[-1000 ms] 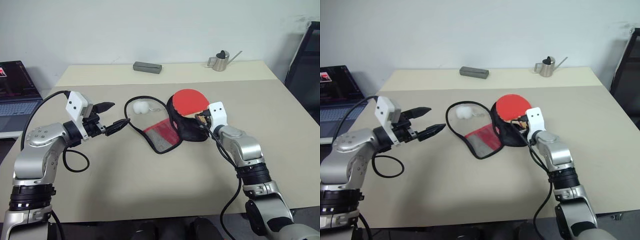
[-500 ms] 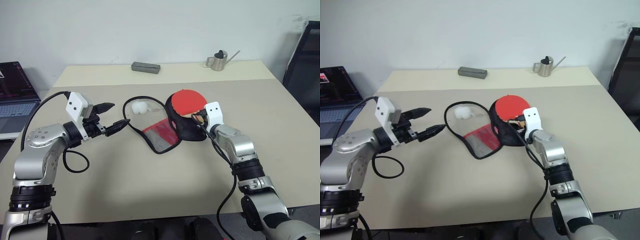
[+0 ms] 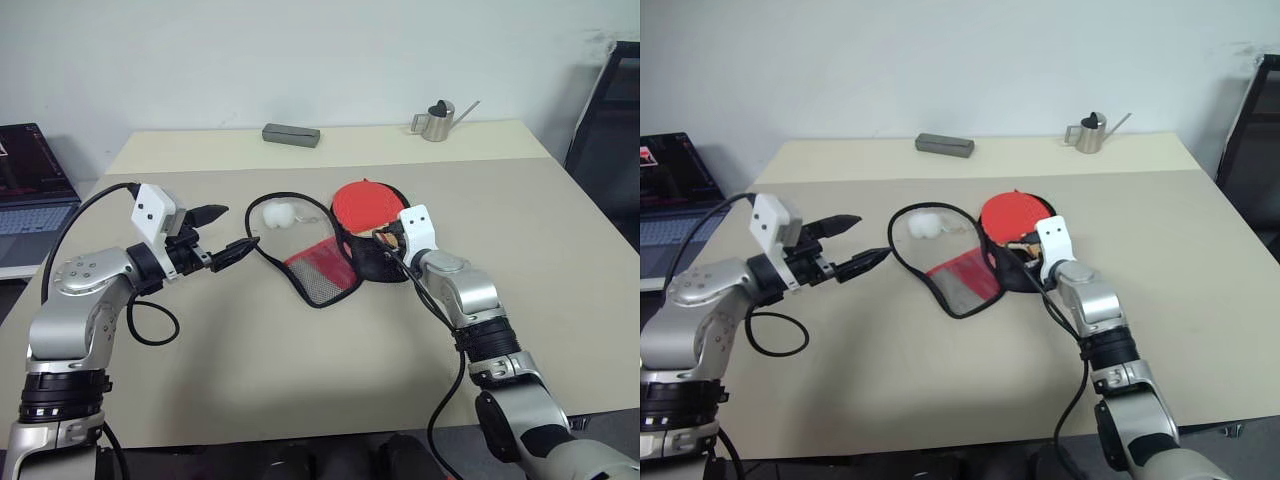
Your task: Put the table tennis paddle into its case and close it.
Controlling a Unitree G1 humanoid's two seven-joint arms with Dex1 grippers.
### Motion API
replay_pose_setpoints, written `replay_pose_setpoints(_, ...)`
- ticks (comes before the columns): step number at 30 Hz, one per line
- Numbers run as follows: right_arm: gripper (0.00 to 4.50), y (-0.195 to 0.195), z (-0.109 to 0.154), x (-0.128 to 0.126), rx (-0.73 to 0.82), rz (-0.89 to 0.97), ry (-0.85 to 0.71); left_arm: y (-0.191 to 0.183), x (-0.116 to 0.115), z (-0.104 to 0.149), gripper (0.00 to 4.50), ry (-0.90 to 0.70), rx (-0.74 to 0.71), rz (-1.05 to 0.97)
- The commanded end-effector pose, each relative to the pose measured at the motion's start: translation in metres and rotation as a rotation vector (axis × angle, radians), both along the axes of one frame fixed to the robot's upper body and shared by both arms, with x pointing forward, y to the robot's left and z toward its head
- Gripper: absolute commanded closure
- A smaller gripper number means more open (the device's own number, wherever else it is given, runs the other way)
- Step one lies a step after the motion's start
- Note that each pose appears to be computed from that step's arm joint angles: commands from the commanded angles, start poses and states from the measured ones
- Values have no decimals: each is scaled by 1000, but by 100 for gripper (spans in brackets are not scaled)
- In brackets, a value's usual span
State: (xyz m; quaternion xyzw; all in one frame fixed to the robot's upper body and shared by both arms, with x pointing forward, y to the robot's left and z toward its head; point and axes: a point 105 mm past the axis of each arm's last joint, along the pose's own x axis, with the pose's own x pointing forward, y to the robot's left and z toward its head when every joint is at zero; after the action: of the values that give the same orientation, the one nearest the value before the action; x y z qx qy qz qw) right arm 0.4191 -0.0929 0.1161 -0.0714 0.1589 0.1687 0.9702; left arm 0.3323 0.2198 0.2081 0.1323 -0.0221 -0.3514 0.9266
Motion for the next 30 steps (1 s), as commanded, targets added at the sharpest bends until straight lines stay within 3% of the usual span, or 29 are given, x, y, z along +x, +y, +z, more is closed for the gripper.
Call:
replay_pose_setpoints(1,214,2,23,4,12,-6,-79,-4,-4,15,0,-68,5,-17)
replay_pose_setpoints(7,3,-4,25,5,14,-33,-90,-3,-4,15,0,-68,4,-15)
replay_pose_setpoints(30,3,9,10,-5,15,54,-71,-4,-5,16,0,-68,5,-18)
